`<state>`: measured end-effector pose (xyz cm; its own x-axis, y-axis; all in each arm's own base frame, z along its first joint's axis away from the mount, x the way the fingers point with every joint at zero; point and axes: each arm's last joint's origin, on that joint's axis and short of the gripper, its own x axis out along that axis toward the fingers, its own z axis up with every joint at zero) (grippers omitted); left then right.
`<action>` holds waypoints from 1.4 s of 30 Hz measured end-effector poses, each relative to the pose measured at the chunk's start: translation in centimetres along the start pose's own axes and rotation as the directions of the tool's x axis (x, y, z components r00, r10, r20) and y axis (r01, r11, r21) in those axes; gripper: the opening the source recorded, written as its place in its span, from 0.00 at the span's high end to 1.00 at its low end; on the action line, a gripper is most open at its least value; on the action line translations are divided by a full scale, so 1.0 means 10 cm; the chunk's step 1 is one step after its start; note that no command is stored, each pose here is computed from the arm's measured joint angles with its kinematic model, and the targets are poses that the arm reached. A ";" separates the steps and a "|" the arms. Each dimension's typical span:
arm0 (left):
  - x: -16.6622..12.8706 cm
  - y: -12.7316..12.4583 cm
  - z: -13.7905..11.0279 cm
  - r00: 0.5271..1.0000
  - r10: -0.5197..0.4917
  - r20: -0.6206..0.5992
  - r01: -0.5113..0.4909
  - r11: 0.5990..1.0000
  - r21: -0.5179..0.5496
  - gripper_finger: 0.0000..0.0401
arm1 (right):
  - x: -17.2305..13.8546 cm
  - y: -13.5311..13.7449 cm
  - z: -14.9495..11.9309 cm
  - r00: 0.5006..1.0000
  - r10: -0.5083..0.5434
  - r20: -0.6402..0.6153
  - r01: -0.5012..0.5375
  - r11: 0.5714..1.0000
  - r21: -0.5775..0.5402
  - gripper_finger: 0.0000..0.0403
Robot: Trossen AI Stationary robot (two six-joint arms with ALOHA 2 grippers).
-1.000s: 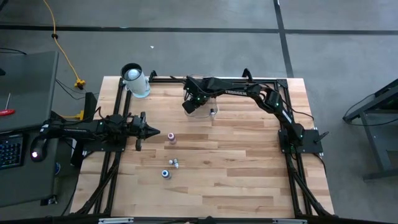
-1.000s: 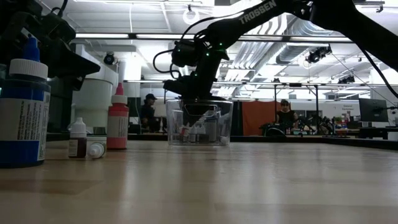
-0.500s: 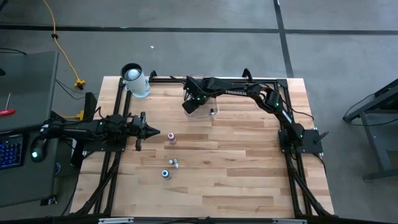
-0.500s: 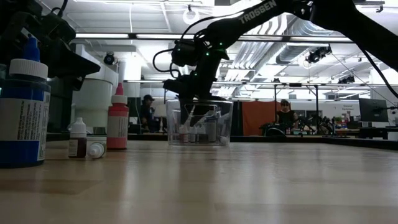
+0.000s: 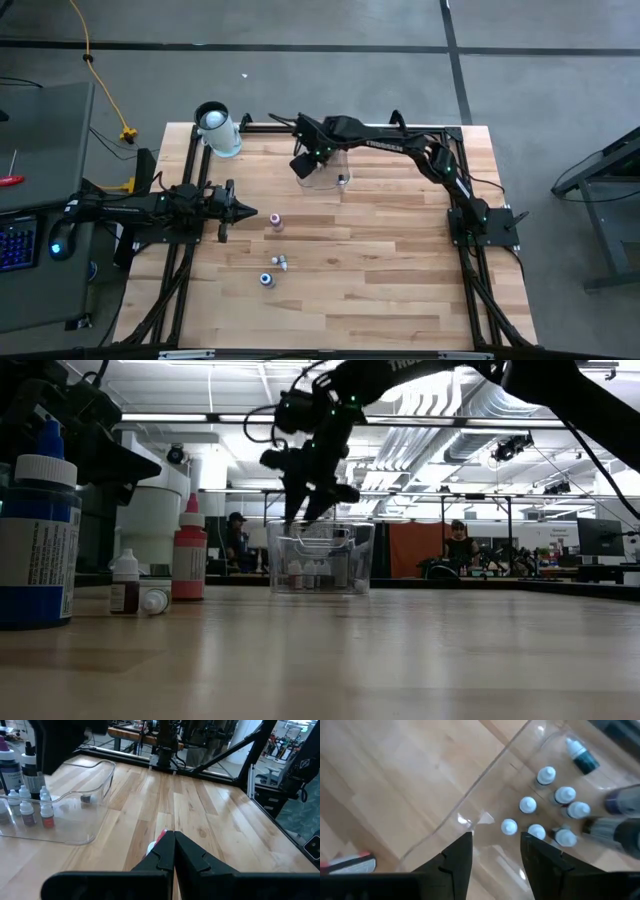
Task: Pick & Place food coloring
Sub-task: Put the small violet food coloring bottle into the container
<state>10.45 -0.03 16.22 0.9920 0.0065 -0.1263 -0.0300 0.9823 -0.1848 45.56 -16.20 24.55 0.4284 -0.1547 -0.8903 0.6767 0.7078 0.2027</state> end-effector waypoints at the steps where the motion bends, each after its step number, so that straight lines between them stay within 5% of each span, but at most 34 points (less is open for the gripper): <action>1: 0.00 0.00 0.00 1.000 0.000 0.000 0.000 1.000 0.000 1.00 | -0.05 0.02 0.01 1.000 -0.009 -0.001 0.009 1.000 -0.007 0.61; 19: 0.00 0.00 0.00 1.000 0.000 0.002 0.000 1.000 0.000 1.00 | -1.10 0.49 -0.21 0.997 -0.001 0.078 0.015 0.983 -0.184 0.61; 32: 0.00 0.00 0.00 1.000 0.001 0.002 -0.001 1.000 0.000 1.00 | -1.66 0.83 -0.71 0.999 0.017 0.036 -0.001 0.913 -0.407 0.61; 42: 0.00 0.00 0.00 1.000 0.001 0.002 -0.001 1.000 0.000 1.00 | -1.68 0.62 -1.21 0.987 0.127 0.103 -0.067 0.888 -0.454 0.61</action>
<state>10.46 -0.03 16.23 0.9921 0.0081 -0.1248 -0.0312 0.9823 -0.1846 35.35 -0.90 35.84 0.5703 -0.1335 -0.8105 0.3005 0.9522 0.0546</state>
